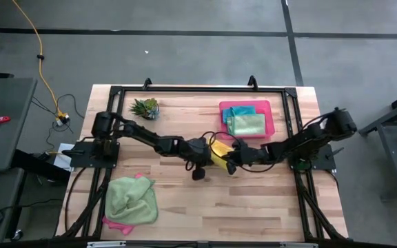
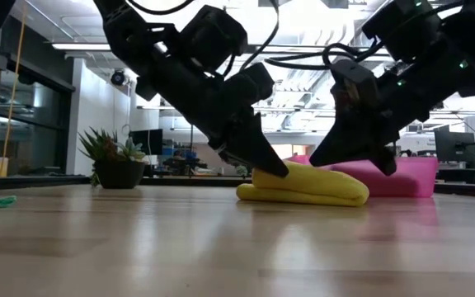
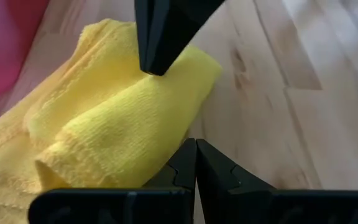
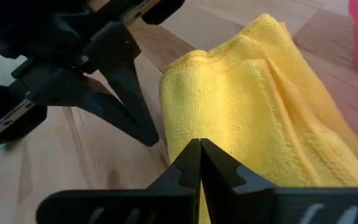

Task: Fold microfiber towels
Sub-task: Fold the yellow microfiber cloth

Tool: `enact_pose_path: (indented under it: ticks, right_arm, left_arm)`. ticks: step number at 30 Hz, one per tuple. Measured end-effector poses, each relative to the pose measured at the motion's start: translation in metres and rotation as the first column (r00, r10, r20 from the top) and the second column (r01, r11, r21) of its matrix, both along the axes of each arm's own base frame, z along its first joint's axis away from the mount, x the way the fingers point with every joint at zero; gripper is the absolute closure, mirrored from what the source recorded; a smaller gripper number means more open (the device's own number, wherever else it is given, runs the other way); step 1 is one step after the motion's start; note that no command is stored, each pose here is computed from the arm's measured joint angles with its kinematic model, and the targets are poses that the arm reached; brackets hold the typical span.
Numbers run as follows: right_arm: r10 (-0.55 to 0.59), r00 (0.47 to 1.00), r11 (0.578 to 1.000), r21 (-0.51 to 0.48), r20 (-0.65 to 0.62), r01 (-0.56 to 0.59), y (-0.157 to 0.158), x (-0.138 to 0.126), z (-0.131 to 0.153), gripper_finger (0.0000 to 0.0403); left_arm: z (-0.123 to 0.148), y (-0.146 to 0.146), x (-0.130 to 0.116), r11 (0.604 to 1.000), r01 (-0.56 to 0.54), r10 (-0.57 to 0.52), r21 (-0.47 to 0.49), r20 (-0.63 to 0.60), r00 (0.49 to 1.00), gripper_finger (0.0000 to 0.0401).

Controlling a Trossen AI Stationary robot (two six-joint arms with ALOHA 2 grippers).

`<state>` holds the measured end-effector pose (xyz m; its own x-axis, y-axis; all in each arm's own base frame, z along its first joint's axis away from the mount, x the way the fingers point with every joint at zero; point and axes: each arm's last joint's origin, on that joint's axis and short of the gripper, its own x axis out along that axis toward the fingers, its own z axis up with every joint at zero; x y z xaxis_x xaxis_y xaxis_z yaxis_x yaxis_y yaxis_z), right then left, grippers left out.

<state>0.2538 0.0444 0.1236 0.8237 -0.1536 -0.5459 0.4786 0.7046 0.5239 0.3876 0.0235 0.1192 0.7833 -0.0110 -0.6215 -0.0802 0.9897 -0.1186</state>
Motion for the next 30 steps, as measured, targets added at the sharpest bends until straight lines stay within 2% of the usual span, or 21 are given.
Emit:
enact_pose_path:
  ticks: [5,14,18,21,25,28,30]
  right_arm:
    - [0.012,1.0,1.0,0.008,-0.012,-0.012,0.001,0.002,-0.007,0.0403]
    - [-0.013,0.999,1.0,0.002,-0.044,0.013,-0.006,0.004,-0.016,0.0403]
    - [-0.064,0.997,0.998,-0.012,-0.045,0.063,-0.011,0.005,-0.017,0.0403]
    - [-0.111,0.993,0.994,-0.025,-0.03,0.111,-0.018,0.006,-0.016,0.0403]
    - [-0.105,0.994,0.993,-0.049,-0.013,0.104,-0.022,0.006,-0.01,0.0403]
    - [-0.084,0.996,0.993,-0.078,0.032,0.087,-0.022,0.005,0.003,0.0403]
    - [-0.071,0.996,0.992,-0.098,0.047,0.075,-0.022,0.004,0.009,0.0403]
  left_arm:
    - [-0.005,0.001,0.0,1.0,-0.011,0.011,0.003,-0.018,1.0,0.0401]
    - [-0.024,0.0,0.0,0.998,-0.044,0.041,-0.05,-0.075,0.996,0.0401]
    - [-0.023,-0.001,0.0,0.996,-0.051,0.046,-0.067,-0.076,0.996,0.0401]
    - [-0.018,-0.002,-0.001,0.996,-0.023,0.017,-0.091,-0.065,0.998,0.0401]
    - [-0.002,-0.004,-0.002,0.992,0.03,-0.034,-0.126,-0.029,0.999,0.0401]
    - [0.012,-0.004,-0.002,0.993,0.051,-0.05,-0.107,0.018,0.999,0.0401]
    - [0.02,-0.003,-0.001,0.997,0.036,-0.032,-0.062,0.062,0.998,0.0401]
